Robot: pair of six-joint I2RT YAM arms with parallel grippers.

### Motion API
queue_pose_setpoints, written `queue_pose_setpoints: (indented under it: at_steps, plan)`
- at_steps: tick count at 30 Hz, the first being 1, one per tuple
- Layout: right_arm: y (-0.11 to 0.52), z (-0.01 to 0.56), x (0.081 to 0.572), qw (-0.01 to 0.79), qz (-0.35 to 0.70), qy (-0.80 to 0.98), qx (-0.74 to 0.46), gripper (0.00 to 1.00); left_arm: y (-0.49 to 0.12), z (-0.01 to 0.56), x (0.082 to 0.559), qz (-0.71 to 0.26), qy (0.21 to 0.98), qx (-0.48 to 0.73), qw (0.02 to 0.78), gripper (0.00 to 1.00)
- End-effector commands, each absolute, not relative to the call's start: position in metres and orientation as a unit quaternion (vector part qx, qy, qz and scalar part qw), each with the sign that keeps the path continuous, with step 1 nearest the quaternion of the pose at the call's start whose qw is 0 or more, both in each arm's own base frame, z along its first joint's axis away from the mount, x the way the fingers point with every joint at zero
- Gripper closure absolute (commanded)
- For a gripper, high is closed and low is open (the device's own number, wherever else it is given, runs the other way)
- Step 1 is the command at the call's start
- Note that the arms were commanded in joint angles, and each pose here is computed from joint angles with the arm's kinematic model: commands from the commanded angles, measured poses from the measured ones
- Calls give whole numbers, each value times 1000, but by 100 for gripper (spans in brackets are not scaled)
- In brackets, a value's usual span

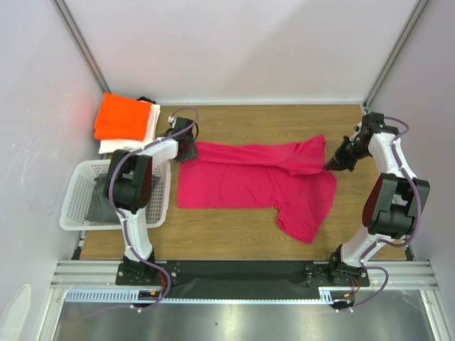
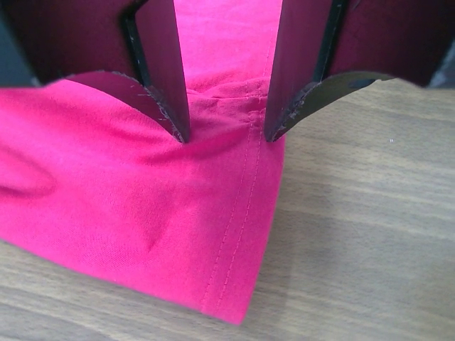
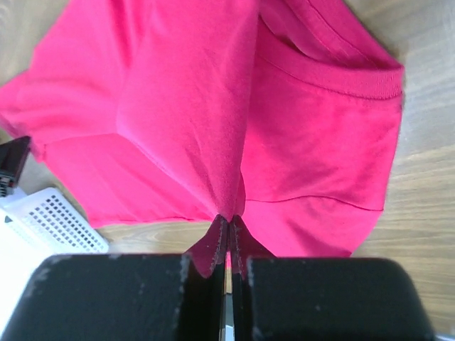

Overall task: Fold and stack the t-shirts
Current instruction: Fold the tshirt

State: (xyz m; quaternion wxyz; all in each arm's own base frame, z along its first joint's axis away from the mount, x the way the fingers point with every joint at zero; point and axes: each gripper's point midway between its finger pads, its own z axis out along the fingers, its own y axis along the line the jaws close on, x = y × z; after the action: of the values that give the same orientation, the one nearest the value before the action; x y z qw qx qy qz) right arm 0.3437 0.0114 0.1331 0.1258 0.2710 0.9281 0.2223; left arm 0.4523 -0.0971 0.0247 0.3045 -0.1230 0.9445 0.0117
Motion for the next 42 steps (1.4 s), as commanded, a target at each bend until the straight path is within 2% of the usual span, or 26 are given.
queue_pose_setpoints:
  at_steps: [1,6,8,10,13,14,18,19,25,33,42]
  plan:
    - [9,124,325,114,212,933,269,100,-97,48,462,-1,938,-86,335,48]
    - [12,103,321,102,218,932,270,100,-96,52,464,5,940,-56,337,48]
    - [11,104,325,104,218,933,268,73,-98,53,464,0,941,-47,335,48]
    - [9,111,333,120,218,933,262,52,-103,58,465,-10,941,-40,336,48]
    - [3,131,358,162,219,928,253,32,-109,69,465,-29,939,-29,340,48]
    - [1,140,370,181,222,926,248,31,-111,74,465,-34,939,-24,343,47]
    - [-5,144,417,249,240,904,252,30,-116,91,473,-44,932,-21,359,46]
    - [-8,148,438,286,250,892,245,32,-117,98,477,-48,929,-22,366,45]
    - [-19,111,492,303,249,884,254,45,-132,112,506,-78,916,-41,392,44]
    - [-24,86,508,289,224,899,240,48,-140,90,526,-92,918,-85,376,47]
    - [-20,65,507,273,222,907,233,67,-127,63,514,-76,920,-152,353,52]
